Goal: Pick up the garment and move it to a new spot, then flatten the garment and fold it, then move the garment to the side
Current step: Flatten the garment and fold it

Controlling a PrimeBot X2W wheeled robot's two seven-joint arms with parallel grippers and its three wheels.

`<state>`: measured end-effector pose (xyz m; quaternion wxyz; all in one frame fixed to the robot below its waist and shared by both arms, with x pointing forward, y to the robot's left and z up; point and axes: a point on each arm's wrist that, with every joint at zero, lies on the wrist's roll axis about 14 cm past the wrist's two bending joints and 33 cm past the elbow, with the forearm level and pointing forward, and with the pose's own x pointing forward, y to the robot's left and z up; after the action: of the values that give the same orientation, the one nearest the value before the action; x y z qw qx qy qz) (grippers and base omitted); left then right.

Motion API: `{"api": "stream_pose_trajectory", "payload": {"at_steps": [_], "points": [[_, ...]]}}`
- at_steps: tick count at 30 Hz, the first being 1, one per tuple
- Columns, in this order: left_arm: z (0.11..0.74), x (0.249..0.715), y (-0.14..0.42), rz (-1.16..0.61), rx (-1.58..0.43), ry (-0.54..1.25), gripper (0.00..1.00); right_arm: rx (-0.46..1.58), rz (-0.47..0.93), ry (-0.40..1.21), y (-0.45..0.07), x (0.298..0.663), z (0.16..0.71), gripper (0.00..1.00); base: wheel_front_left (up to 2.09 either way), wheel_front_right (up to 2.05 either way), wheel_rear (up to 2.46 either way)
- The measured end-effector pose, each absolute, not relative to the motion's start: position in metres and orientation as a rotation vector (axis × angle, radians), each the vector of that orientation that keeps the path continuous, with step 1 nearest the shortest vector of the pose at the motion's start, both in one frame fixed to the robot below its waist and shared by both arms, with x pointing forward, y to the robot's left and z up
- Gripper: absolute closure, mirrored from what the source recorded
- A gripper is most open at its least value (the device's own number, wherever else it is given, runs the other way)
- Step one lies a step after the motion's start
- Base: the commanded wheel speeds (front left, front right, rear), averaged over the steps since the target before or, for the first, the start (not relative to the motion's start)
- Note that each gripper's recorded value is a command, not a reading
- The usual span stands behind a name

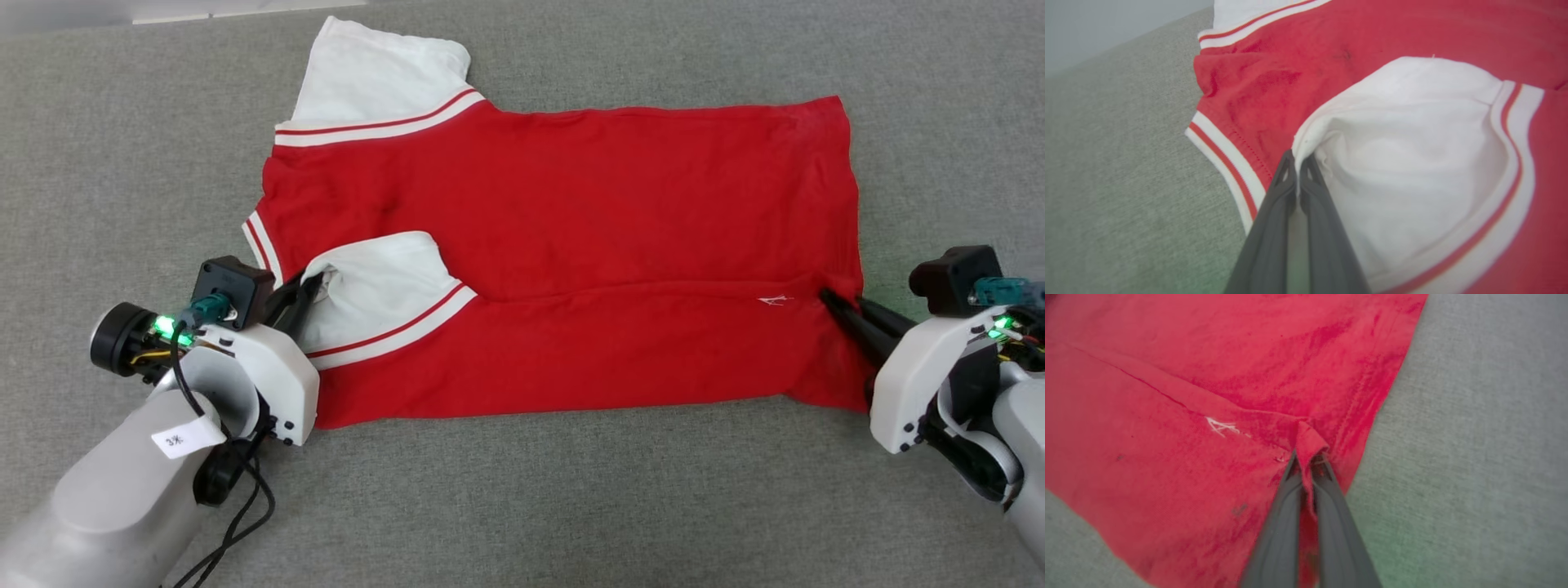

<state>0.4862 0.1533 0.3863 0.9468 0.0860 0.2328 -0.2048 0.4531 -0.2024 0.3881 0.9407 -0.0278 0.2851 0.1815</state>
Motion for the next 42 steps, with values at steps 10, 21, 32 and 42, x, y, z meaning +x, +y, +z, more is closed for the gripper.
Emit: {"api": "stream_pose_trajectory", "payload": {"at_steps": [10,21,32,42], "points": [[0.404,0.490,0.168,-0.379,0.172,0.438,0.00,-0.071,0.393,0.520,-0.198,0.454,0.413,0.00,0.00,0.00,0.00],[0.483,0.501,0.181,-0.395,0.261,0.422,0.00,-0.108,0.431,0.396,-0.191,0.455,0.463,0.00,0.00,0.00,0.00],[0.463,0.467,0.183,-0.464,0.278,0.852,0.00,-0.095,0.442,0.415,-0.186,0.447,0.463,0.00,0.00,0.00,0.00],[0.397,0.428,0.185,-0.475,0.243,1.156,0.00,-0.081,0.425,0.451,-0.192,0.445,0.452,0.00,0.00,0.00,0.00]]}}
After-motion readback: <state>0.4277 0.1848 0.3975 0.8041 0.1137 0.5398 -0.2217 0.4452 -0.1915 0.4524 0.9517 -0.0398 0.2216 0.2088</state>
